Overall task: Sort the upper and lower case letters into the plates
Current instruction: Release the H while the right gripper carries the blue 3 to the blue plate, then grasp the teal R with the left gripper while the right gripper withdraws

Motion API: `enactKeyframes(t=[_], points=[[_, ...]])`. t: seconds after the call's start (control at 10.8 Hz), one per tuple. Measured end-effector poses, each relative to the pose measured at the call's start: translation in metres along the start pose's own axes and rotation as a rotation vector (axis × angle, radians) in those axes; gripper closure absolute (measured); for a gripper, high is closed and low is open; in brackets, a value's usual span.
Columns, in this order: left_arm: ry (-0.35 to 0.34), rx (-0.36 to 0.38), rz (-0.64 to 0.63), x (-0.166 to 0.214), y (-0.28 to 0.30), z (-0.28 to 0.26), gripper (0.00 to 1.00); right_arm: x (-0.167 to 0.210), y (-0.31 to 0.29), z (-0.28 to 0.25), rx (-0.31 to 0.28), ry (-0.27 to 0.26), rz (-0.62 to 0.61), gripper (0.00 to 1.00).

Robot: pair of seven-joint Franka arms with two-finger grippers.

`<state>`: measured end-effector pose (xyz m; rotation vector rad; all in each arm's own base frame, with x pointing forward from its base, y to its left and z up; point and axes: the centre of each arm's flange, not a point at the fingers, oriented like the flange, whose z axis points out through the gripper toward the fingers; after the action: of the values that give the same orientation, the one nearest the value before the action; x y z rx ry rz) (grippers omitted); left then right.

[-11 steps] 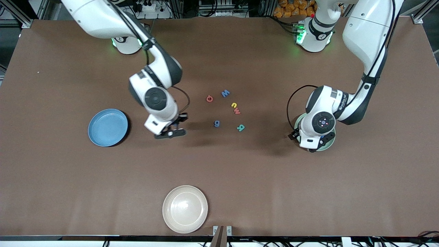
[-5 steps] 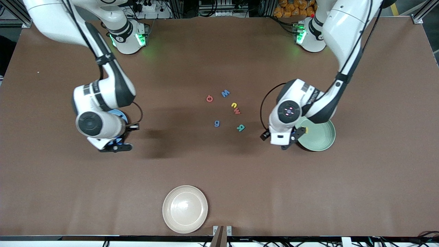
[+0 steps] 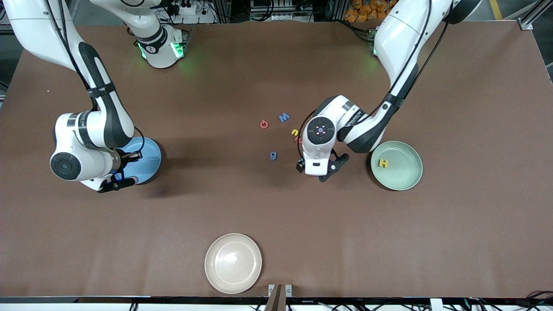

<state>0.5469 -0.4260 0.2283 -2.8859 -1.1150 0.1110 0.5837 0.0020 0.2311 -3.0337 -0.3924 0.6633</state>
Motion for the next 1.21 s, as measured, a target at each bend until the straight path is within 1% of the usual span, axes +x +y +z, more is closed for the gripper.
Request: enactKeyframes(t=[0.09, 0.28, 0.37, 0.56, 0.65, 0.74, 0.84, 1.02, 1.12, 1.21], points=[[0.009, -0.03, -0.017, -0.009, 0.008, 0.008, 0.0, 0.001, 0.001, 0.014, 0.011, -0.011, -0.007, 0.73], [0.027, -0.036, -0.025, -0.025, 0.014, 0.03, 0.0, 0.004, 0.002, 0.027, 0.014, -0.021, -0.008, 0.73], [0.029, -0.028, -0.025, -0.029, 0.014, 0.039, 0.0, 0.005, 0.003, 0.028, 0.014, -0.02, -0.007, 0.64], [0.037, -0.006, -0.022, -0.026, 0.012, 0.055, 0.0, 0.005, 0.007, 0.024, 0.012, -0.008, 0.0, 0.37], [0.053, 0.004, -0.016, -0.02, 0.01, 0.061, 0.0, 0.004, 0.01, 0.014, 0.008, 0.012, 0.005, 0.23], [0.059, 0.01, -0.015, -0.016, 0.008, 0.064, 0.0, 0.002, 0.011, -0.007, -0.001, 0.05, 0.009, 0.1], [0.064, 0.01, -0.01, -0.016, 0.008, 0.065, 0.0, -0.005, 0.012, -0.038, -0.014, 0.105, 0.012, 0.0], [0.074, 0.01, -0.001, -0.016, 0.008, 0.064, 0.02, -0.033, 0.005, -0.116, -0.044, 0.237, 0.014, 0.0], [0.075, 0.006, -0.001, -0.016, 0.009, 0.063, 0.15, -0.051, 0.001, -0.15, -0.056, 0.296, 0.015, 0.0], [0.075, 0.005, -0.002, -0.016, 0.009, 0.063, 0.19, -0.068, -0.002, -0.178, -0.068, 0.347, 0.018, 0.0]])
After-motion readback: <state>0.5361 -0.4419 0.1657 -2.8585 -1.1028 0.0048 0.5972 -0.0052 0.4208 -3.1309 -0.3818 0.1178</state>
